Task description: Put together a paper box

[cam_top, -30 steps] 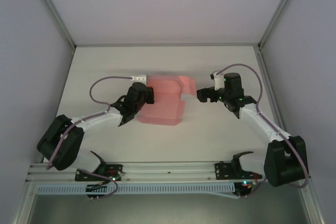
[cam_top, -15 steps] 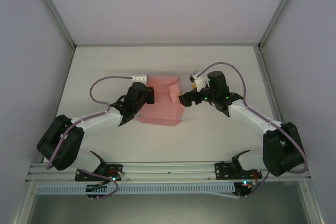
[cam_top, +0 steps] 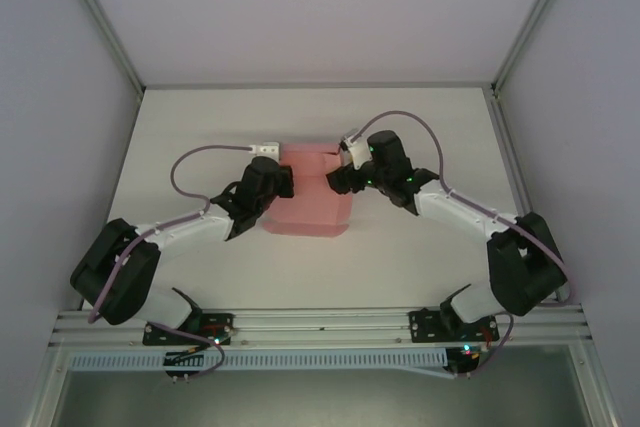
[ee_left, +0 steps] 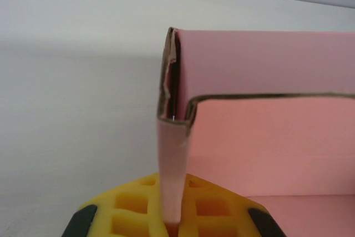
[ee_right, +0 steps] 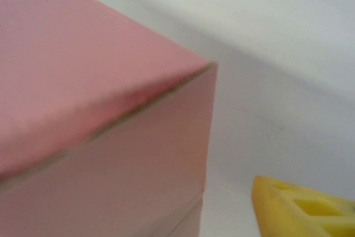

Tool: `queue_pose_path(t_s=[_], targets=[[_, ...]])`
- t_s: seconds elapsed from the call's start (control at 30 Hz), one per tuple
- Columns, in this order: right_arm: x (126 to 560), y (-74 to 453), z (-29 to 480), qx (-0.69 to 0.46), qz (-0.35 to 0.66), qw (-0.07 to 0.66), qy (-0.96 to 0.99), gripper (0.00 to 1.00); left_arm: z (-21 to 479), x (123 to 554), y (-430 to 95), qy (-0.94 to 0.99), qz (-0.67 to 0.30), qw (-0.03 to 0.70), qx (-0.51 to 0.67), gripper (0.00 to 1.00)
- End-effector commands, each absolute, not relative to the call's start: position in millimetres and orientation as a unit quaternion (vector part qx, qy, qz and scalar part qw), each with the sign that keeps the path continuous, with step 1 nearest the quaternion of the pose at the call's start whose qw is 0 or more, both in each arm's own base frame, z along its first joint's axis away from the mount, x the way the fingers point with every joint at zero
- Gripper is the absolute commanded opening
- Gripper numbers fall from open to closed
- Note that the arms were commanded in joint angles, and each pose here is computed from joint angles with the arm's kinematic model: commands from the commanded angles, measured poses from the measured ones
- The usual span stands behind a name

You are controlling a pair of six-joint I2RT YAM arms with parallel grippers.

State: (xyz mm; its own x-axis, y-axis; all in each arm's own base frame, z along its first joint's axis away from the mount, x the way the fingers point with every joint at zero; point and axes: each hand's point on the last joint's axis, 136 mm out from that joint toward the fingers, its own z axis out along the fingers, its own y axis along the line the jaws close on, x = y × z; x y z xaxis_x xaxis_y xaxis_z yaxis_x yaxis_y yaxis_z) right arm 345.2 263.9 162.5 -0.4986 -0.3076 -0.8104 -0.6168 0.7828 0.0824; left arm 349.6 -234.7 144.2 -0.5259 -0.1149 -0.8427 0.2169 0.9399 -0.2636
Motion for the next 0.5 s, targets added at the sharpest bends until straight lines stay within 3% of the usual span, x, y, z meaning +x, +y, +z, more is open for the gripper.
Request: queue_pose_path(t_s=[0.0, 0.13, 0.33, 0.47], targets=[[369.3, 235.3, 164.5, -0.197, 0.062, 0.455, 0.866, 0.34, 148.4, 353.3, -234.5, 0.857, -0.155, 0.491, 0.011, 0.0], [380.2, 202.4, 156.0, -0.102, -0.06, 0.477, 0.871, 0.02, 145.2, 354.3, -230.0, 0.866, -0.12, 0.486, -0.021, 0.0], [382.8, 148.7, 140.9, -0.017, -0.252, 0.461, 0.851, 0.0, 132.5, 357.9, -217.0, 0.881, -0.076, 0.461, -0.07, 0.0], [381.2, 138.7, 145.6, 0.009, -0.283, 0.465, 0.839, 0.0, 125.2, 358.6, -209.1, 0.887, -0.049, 0.45, -0.092, 0.0]])
